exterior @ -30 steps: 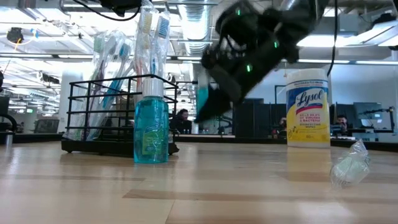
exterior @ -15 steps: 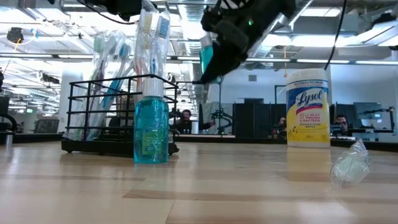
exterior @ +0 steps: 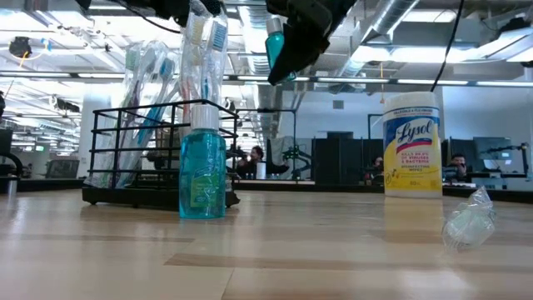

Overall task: Pick & Place toothbrushing station
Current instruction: Put the top blue mouthwash into the middle compartment of the wire organizer

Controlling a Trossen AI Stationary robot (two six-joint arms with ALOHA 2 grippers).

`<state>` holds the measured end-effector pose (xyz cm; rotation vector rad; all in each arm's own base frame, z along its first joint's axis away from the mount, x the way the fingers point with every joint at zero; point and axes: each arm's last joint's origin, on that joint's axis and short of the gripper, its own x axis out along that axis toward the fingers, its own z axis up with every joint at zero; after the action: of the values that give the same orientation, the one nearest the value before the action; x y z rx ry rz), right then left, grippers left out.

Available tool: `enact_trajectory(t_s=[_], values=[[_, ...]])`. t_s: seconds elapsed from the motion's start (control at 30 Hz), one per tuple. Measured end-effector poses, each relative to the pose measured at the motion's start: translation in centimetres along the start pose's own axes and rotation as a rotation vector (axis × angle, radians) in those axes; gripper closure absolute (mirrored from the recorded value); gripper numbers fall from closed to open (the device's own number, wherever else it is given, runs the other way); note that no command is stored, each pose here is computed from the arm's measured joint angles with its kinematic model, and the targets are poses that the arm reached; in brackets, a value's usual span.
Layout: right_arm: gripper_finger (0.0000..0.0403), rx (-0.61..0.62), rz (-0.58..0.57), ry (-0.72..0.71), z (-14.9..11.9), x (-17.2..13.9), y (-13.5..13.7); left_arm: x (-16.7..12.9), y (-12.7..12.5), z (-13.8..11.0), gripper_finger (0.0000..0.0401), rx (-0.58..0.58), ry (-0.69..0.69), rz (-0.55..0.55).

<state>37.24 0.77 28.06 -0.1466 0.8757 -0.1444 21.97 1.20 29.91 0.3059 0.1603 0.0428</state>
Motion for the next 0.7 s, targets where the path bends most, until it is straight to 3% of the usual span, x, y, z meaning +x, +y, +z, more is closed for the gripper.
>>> enact_trajectory(t_s=[0.37, 0.7], values=[[0.035, -0.012, 0.002, 0.003, 0.0, 0.0, 0.1, 4.6, 0.2, 1.2, 0.0256, 0.0, 0.103, -0.065], [0.035, -0.02, 0.004, 0.02, -0.2, 0.0, 0.2, 7.8, 0.1, 2.6, 0.0208, 0.005, 0.232, -0.122]])
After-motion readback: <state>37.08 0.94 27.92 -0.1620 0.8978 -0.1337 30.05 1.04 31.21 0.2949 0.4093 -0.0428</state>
